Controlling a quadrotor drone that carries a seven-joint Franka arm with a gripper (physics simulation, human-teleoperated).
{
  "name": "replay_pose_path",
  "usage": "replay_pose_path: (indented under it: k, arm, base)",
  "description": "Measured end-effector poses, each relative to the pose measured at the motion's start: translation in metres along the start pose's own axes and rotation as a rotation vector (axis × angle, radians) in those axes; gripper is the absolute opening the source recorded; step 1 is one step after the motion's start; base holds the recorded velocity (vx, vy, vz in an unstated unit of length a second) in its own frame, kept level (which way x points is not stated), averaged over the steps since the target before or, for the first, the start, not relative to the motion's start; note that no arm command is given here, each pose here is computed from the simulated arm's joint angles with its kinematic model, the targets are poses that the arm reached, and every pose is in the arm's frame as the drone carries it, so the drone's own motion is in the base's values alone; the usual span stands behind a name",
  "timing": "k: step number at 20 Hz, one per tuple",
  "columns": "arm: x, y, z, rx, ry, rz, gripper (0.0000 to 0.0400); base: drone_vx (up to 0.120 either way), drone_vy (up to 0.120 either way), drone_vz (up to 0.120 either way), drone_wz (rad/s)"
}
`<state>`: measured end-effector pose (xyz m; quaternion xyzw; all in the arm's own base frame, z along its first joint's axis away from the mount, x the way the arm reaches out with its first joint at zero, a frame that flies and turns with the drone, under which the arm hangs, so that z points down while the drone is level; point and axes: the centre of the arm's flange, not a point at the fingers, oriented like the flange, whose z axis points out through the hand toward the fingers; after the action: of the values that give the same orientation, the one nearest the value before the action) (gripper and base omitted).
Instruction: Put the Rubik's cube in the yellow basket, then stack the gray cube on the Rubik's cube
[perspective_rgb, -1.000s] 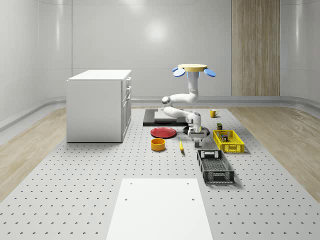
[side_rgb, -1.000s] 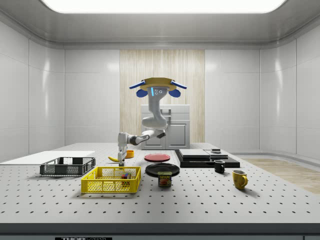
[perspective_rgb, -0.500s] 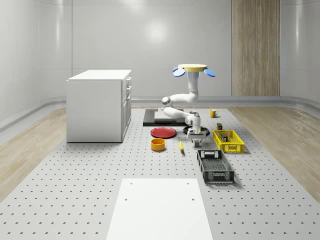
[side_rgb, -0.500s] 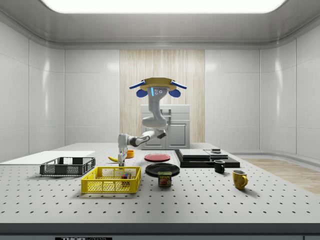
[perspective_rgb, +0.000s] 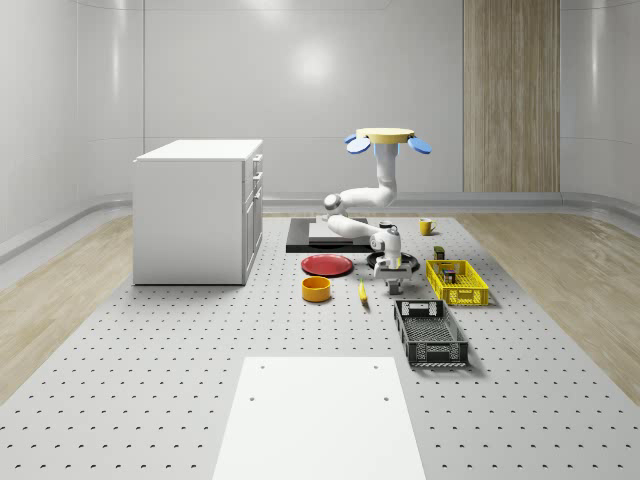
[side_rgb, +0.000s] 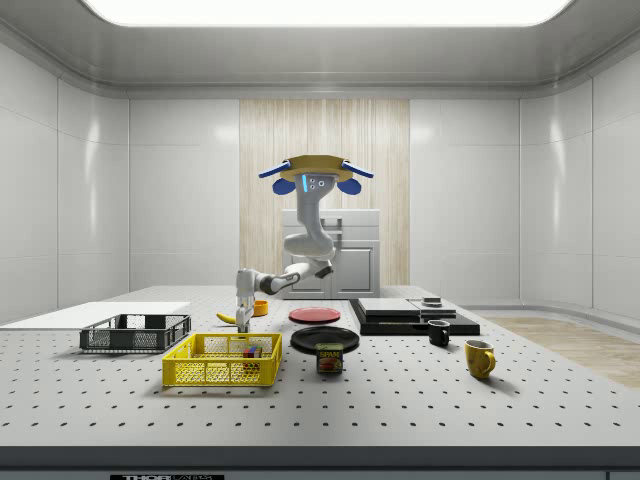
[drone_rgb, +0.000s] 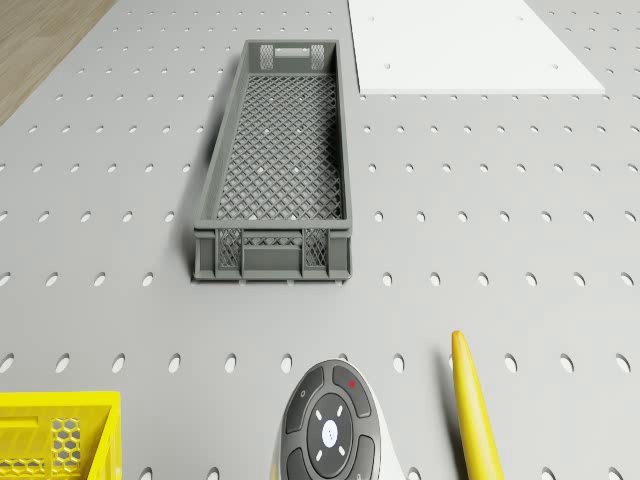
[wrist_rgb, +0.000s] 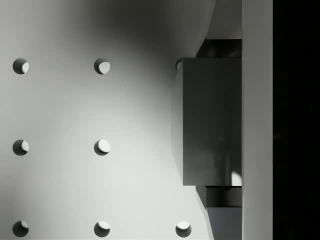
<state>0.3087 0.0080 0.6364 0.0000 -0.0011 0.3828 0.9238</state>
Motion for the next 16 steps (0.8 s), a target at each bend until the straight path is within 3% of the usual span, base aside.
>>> replay_pose_path:
  k: [6,12,16]
  arm:
    - [0.000,0.000,-0.001,0.000,0.000,0.000,0.0254]
    - [0.000,0.000,-0.021,0.000,0.000,0.000,0.0251]
    - [0.000,0.000,-0.036,0.000,0.000,0.000,0.0250]
  base:
    - [0.000,0.000,0.000,0.000]
    - [0.000,0.000,0.000,0.000]
    - [0.000,0.000,0.120,0.000]
